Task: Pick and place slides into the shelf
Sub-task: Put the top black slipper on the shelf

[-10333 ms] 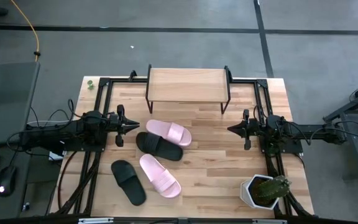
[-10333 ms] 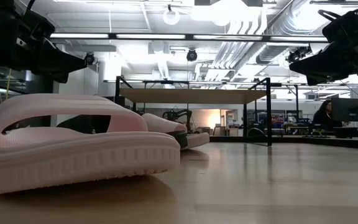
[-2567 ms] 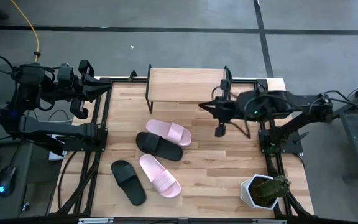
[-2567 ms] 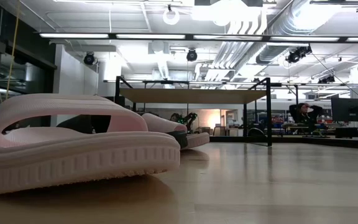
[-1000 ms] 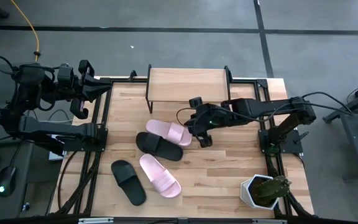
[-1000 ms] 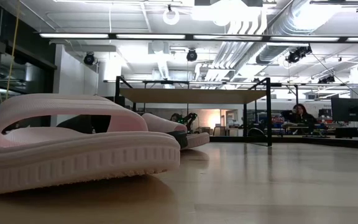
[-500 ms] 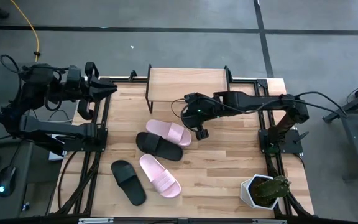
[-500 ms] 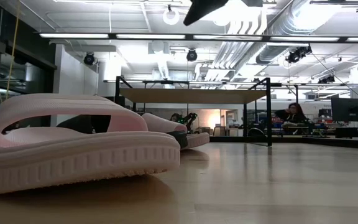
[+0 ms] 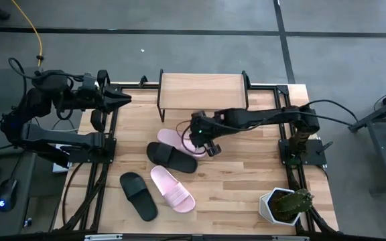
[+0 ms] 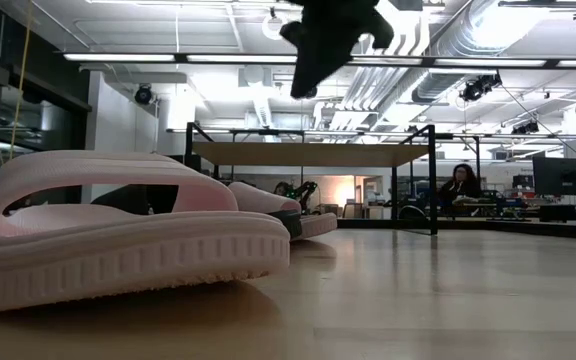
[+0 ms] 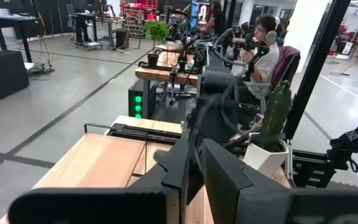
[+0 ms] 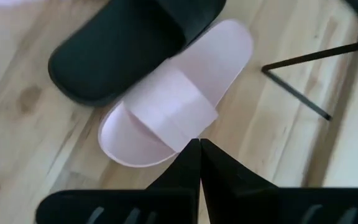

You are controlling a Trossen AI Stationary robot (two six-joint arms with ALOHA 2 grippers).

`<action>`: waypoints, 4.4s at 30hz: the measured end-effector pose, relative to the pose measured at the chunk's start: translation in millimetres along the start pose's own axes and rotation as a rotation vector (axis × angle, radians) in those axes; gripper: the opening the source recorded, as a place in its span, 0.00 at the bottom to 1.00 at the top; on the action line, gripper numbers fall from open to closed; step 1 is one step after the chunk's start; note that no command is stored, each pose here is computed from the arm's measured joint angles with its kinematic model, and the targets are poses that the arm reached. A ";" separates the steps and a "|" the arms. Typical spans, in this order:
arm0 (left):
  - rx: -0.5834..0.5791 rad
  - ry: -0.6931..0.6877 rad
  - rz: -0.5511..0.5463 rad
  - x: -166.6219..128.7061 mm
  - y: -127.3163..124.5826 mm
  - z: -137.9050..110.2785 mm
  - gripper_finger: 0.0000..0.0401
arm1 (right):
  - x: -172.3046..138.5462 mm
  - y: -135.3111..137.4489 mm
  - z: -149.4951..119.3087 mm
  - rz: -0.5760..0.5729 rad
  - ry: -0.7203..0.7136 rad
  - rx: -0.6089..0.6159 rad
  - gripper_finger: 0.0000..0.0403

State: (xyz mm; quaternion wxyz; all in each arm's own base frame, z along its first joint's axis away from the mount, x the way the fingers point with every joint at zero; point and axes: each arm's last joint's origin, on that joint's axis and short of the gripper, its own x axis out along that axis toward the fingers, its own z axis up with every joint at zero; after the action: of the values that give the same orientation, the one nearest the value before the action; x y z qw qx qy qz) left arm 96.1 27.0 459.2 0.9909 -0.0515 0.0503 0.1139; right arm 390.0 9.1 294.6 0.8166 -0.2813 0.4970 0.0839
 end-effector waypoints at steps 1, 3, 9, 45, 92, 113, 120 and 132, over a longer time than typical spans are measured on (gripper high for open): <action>0.000 0.000 0.000 -0.1 0.0 0.0 0.09 | 3.3 0.9 0.3 0.002 0.009 -0.005 0.00; 0.000 0.000 0.000 0.0 0.0 0.0 0.09 | 5.3 2.4 1.4 0.001 0.012 -0.012 0.00; -0.004 0.049 0.004 0.1 0.4 -4.7 0.09 | -14.2 -3.2 -0.1 -0.107 0.010 0.006 0.00; -0.319 0.421 0.096 79.2 18.2 -150.7 0.09 | -105.6 -18.9 -22.4 -0.355 -0.089 0.136 0.00; -0.619 0.865 0.127 104.4 23.9 -259.1 0.67 | -105.5 -7.7 -19.0 -0.273 -0.116 0.210 0.00; -0.780 0.731 -0.067 98.4 23.2 -313.5 0.62 | -105.6 -6.8 -17.4 -0.236 -0.146 0.223 0.00; -0.775 0.665 -0.103 102.8 22.9 -308.7 0.62 | -105.5 -6.5 -17.2 -0.226 -0.151 0.214 0.00; -0.782 0.695 -0.091 112.9 24.4 -319.2 0.62 | -105.0 -4.2 -15.6 -0.112 -0.209 0.181 0.00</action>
State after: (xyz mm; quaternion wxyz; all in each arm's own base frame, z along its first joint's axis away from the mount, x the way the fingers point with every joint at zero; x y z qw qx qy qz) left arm 171.8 39.3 128.5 0.8265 -0.4543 0.3275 0.0571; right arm 328.2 12.2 380.9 0.8893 -0.2235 0.3984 0.0220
